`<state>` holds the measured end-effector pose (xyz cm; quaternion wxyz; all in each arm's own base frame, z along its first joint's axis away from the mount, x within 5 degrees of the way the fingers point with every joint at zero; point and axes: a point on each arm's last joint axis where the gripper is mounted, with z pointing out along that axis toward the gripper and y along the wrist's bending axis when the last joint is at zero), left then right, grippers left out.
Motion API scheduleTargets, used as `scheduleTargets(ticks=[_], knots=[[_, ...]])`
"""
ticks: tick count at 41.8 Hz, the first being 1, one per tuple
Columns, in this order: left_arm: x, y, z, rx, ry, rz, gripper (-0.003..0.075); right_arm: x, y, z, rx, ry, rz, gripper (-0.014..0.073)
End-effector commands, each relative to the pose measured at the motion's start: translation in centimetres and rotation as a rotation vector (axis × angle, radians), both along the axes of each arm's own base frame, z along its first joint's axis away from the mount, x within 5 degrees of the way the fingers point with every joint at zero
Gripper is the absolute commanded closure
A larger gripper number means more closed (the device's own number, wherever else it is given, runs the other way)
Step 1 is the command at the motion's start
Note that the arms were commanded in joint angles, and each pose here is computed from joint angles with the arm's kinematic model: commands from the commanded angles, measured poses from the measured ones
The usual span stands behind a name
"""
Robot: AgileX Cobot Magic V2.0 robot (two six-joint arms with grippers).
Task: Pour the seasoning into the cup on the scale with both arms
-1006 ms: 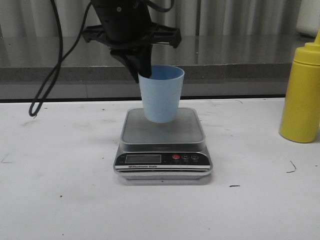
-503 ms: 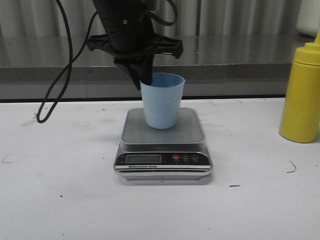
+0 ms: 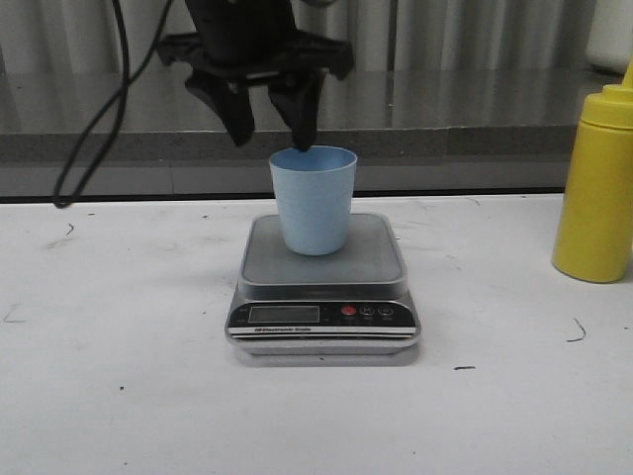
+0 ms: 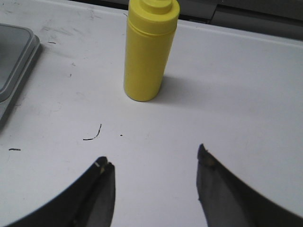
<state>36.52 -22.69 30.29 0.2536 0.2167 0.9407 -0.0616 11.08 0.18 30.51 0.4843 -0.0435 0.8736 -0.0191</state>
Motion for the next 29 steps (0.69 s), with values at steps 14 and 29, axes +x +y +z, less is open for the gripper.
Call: scheduleTargets(ticks=[14,29], knots=[[-12.1,7.4,11.5,-0.151,-0.301,-0.059,0.0283,0.4,-0.1,1.4,-0.022,-0.085,0.0,0.0176],[-21.1,13.0,9.8,-0.23,-0.396,-0.064,0.0283,0.4,-0.1,1.4,-0.022,-0.085,0.0,0.0176]])
